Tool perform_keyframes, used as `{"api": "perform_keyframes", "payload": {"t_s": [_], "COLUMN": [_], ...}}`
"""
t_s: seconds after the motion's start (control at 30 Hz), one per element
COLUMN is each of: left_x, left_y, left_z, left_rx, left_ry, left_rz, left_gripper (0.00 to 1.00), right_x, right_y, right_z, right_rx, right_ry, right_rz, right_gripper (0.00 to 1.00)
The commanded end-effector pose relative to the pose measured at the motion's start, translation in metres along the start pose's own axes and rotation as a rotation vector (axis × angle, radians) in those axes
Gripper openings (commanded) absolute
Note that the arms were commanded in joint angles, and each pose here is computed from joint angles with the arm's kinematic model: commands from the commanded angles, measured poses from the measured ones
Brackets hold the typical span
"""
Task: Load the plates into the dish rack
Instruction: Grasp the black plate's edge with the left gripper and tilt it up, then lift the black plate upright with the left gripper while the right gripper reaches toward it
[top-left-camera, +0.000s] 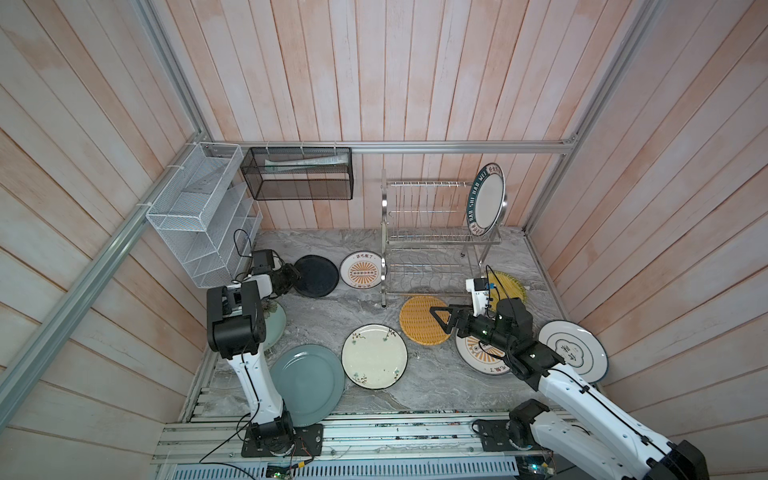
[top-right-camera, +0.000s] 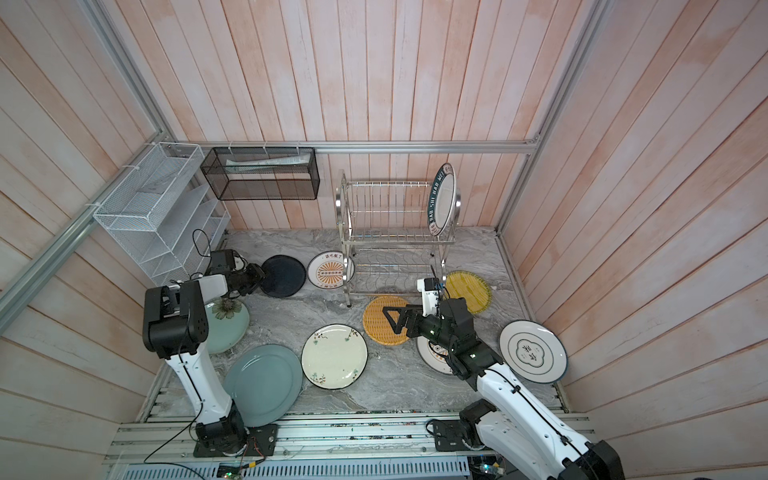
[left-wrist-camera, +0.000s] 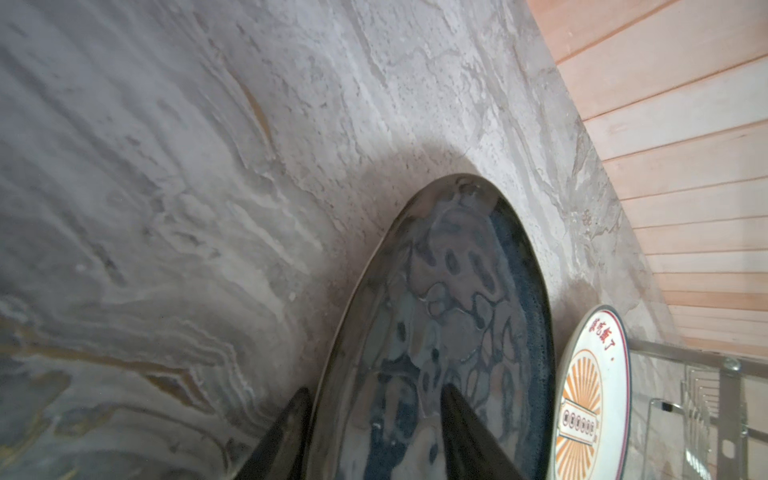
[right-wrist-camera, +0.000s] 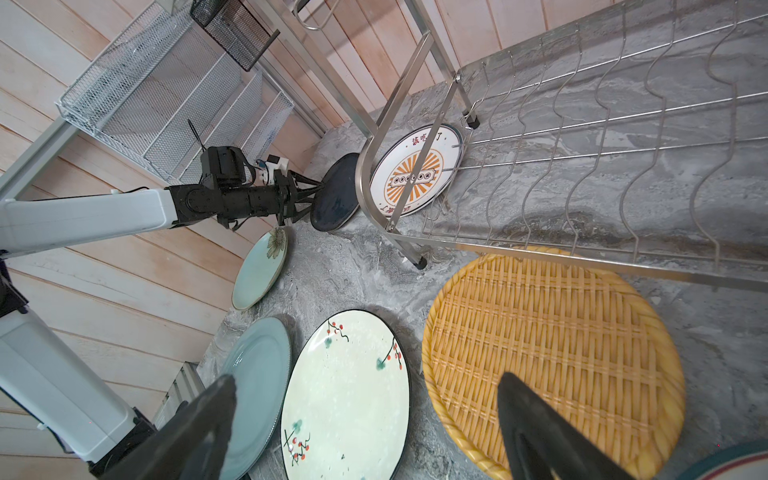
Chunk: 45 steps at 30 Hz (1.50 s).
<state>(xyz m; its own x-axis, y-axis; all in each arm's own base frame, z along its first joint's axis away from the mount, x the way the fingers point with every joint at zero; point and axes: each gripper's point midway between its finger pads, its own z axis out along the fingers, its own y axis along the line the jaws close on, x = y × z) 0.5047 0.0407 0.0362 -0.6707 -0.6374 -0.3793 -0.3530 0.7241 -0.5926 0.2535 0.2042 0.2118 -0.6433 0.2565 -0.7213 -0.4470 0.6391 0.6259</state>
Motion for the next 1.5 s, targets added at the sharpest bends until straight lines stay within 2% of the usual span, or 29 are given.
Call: {"api": "perform_keyframes", "payload": {"t_s": [0.0, 0.2, 0.63, 1.17, 1.27, 1.47], "left_x": [0.041, 0.053, 0.076, 0.071, 0.070, 0.066], "left_y": [0.025, 0.025, 0.020, 0.018, 0.014, 0.009], "left_z": [0.015, 0.019, 0.016, 0.020, 0.018, -0.001], "left_rx": [-0.041, 0.006, 0.056, 0.073, 0.100, 0.116], "left_ry": [0.124, 0.129, 0.146, 0.139, 0.136, 0.088], "left_rz": [-0.120, -0.197, -0.231, -0.232, -0.224, -0.213], "left_gripper": [0.46, 0.40, 0.35, 0.03, 0.00, 0.00], "right_x": [-0.004, -0.003, 0.001, -0.003, -0.002, -0.002], "right_y": [0.003, 0.004, 0.002, 0.003, 0.002, 0.001], "right_z": [-0.002, -0.003, -0.009, -0.016, -0.016, -0.018], "right_rx": [-0.001, -0.005, -0.004, 0.010, 0.011, 0.026], "right_ry": [-0.019, -0.018, -0.027, -0.050, -0.047, -0.048], "right_rz": [-0.001, -0.006, -0.001, -0.004, 0.000, -0.005], "right_gripper": [0.98, 0.98, 0.98, 0.98, 0.98, 0.98]}}
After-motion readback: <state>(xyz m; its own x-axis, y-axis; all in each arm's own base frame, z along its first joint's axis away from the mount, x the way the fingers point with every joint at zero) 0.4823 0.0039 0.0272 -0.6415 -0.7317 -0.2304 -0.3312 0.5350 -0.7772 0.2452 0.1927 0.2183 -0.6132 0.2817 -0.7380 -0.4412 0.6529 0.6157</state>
